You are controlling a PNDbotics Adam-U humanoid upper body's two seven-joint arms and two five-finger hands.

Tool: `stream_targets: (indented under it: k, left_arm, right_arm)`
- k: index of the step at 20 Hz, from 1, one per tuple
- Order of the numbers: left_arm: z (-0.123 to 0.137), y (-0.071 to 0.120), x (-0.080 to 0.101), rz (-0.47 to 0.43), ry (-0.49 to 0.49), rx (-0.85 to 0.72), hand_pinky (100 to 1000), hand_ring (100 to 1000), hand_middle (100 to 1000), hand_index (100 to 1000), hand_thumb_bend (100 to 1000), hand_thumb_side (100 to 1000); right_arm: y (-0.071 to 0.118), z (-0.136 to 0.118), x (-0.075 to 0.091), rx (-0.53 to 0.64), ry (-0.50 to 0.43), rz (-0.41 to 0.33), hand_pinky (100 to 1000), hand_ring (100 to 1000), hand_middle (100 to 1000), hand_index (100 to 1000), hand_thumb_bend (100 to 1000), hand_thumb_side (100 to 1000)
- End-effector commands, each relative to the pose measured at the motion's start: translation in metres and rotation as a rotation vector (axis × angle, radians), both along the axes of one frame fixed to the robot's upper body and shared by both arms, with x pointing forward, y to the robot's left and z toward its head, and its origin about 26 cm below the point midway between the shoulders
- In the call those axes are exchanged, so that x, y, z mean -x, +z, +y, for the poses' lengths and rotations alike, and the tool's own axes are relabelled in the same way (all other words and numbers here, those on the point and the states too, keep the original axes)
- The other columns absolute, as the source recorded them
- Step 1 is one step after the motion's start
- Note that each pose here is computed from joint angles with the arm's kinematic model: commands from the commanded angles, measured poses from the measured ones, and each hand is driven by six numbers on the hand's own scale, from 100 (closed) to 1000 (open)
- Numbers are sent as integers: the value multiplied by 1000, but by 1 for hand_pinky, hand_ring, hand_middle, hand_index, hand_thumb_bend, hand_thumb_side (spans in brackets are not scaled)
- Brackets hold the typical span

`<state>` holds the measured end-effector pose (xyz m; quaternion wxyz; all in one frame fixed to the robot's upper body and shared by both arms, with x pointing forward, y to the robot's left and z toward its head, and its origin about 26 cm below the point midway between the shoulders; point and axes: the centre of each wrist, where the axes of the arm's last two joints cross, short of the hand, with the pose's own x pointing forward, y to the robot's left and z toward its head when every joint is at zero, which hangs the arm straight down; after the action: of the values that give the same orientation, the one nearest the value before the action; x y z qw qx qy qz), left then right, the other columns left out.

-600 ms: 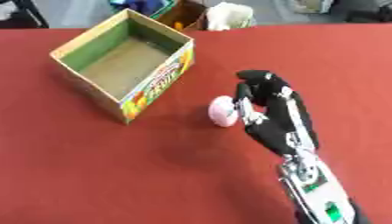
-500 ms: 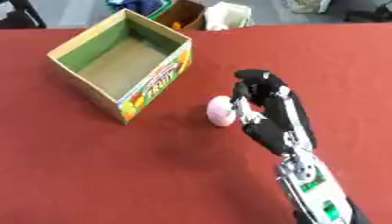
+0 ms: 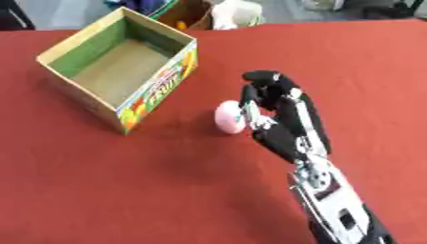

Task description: Pick up objects on the table and place them in the box.

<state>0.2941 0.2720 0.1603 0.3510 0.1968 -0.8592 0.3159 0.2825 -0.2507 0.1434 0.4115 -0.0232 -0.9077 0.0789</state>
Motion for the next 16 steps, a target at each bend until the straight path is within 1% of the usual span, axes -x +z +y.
stream_targets:
  k: [1,2,4,8,9,10,11,12,14,15,16]
  left_arm:
    - [2,8,2,-28,1,-18,377,298,342,492,100,475]
    - [2,8,2,-28,1,-19,377,298,342,492,100,475]
    - [3,8,2,-27,3,-20,377,298,342,492,100,475]
    - [4,8,2,-26,5,-25,377,298,342,492,100,474]
    - [4,8,3,-26,6,-25,377,298,342,492,100,471]
    - [4,8,3,-26,7,-26,377,298,342,492,100,474]
    - [4,8,3,-25,7,-27,377,298,342,492,100,474]
    - [4,8,3,-25,7,-28,377,298,342,492,100,475]
    - [5,8,3,-24,8,-28,377,298,342,491,100,474]
    - [5,8,3,-24,10,-28,376,298,342,491,100,473]
    - [5,8,3,-25,11,-27,376,298,342,491,100,473]
  right_arm:
    - [11,-5,1,36,-10,-41,444,499,496,720,100,351]
    - [12,-6,0,50,-16,-44,450,505,502,726,100,372]
    - [16,-12,0,96,-39,-52,477,532,528,753,100,463]
    - [30,-29,-2,242,-81,-74,527,592,589,804,100,611]
    - [34,-33,-2,284,-89,-79,543,613,612,817,100,679]
    - [37,-38,-2,327,-97,-82,554,629,639,824,117,686]
    - [41,-42,-2,373,-106,-83,563,642,658,834,134,721]
    - [45,-47,-2,418,-115,-82,573,653,669,843,154,755]
    - [53,-55,-2,503,-133,-83,584,667,682,857,178,794]
    - [57,-58,-2,545,-141,-84,593,679,692,863,185,807]
    - [61,-62,-2,588,-149,-84,597,686,703,873,182,799]
